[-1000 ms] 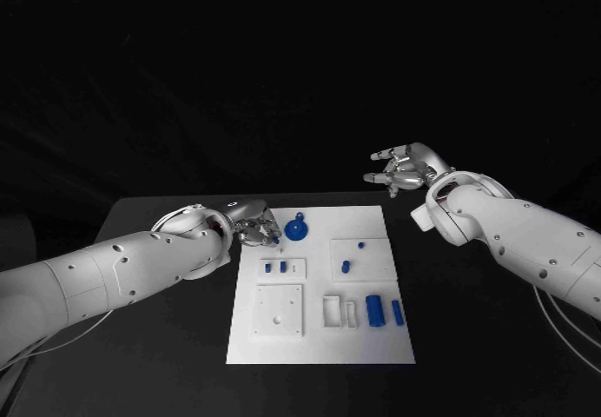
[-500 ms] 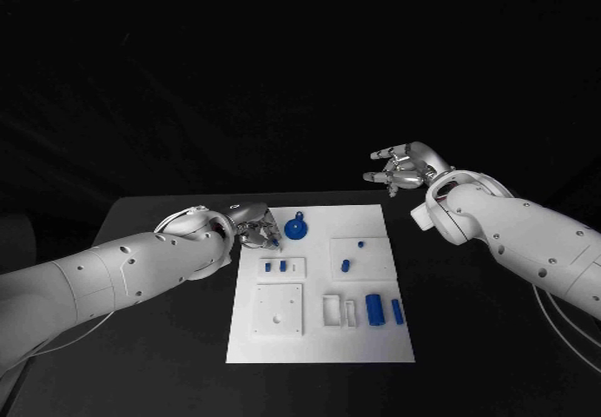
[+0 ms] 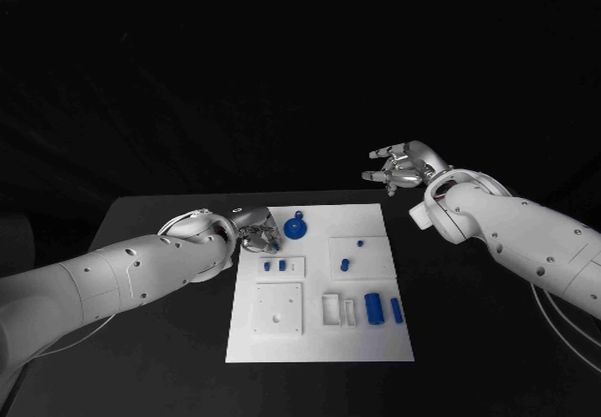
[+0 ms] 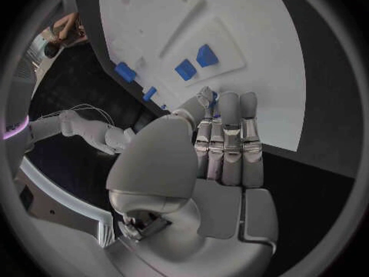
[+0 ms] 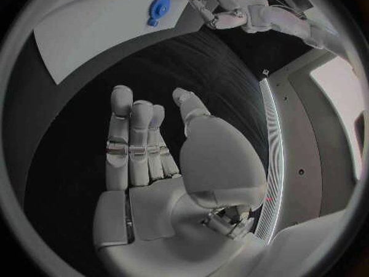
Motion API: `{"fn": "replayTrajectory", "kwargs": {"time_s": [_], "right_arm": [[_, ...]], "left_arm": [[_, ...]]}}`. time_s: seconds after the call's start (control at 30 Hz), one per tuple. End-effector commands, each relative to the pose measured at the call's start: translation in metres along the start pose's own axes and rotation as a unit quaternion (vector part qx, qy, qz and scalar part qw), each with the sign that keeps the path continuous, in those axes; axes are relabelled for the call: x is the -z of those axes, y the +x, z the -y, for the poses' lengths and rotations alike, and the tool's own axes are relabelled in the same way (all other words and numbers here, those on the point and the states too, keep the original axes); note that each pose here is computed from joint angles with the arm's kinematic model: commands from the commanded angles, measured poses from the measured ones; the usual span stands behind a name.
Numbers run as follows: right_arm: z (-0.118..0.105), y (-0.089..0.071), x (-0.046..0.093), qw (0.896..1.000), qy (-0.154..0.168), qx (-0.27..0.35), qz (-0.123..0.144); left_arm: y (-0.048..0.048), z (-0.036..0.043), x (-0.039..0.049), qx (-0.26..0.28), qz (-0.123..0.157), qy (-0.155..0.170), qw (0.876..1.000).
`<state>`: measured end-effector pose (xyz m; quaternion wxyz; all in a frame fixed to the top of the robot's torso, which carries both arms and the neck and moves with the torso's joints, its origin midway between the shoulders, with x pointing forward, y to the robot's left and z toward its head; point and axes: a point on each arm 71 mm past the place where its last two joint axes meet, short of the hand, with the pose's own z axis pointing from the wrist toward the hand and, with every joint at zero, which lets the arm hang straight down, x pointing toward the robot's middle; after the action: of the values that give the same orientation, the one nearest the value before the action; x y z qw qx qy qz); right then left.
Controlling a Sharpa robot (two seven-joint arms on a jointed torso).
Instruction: Assemble the parts on the task board
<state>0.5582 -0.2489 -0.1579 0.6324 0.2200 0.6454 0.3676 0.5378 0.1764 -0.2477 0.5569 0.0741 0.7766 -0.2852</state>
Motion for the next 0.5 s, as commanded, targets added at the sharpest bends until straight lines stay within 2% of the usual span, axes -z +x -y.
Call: {"fn": "replayTrajectory", "kwargs": {"time_s": [0.03,0.5], "right_arm": [[-0.0011,0.0007,-0.0001,1.000,-0.005,-0.002,-0.002],[-0.0013,0.0010,-0.0002,1.000,-0.005,-0.002,-0.002]], "left_arm": [[0.0030,0.0024,-0.0010,-0.002,-0.011,0.008,1.000],[0.0047,0.0042,-0.0039,-0.004,-0.013,0.006,1.000]]}}
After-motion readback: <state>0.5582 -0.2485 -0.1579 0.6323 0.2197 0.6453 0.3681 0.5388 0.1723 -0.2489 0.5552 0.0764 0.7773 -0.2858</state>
